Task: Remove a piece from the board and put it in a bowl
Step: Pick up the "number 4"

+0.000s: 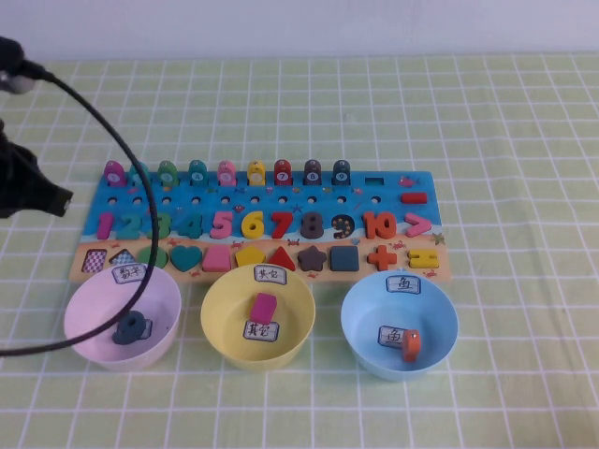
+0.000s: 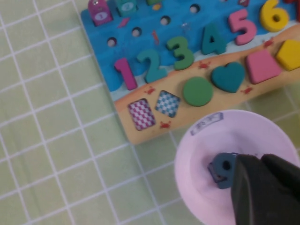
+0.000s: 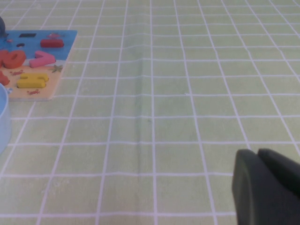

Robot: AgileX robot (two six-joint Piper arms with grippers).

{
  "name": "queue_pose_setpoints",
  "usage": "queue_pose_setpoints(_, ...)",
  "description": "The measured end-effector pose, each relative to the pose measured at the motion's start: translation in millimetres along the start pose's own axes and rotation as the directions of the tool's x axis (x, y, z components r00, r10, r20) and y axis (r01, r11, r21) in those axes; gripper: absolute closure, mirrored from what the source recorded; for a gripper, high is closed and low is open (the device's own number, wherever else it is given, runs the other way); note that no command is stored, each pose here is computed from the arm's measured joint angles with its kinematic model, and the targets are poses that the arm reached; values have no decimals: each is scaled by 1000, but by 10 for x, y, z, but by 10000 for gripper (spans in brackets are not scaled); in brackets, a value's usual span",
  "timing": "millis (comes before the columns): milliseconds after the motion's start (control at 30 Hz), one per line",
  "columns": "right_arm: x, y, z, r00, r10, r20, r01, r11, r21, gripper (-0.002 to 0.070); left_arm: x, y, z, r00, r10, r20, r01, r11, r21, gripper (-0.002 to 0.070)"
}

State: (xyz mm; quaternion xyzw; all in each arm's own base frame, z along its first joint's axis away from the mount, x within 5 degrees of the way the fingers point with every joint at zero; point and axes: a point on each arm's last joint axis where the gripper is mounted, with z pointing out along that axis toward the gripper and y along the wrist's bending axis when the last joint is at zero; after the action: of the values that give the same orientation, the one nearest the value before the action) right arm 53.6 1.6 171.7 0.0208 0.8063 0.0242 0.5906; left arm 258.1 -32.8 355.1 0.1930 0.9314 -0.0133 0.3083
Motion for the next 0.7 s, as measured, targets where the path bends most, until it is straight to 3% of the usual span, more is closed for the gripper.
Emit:
queue_pose_setpoints(300, 0, 0, 0, 1000, 0, 0, 0, 1000, 0, 694, -453, -22, 328, 985, 106, -138, -103, 994, 27, 680)
queue_pose_setpoints(700, 0, 0, 0, 1000, 0, 0, 0, 1000, 0, 694, -426, -64, 1142, 930, 148, -335, -124, 988, 90, 680)
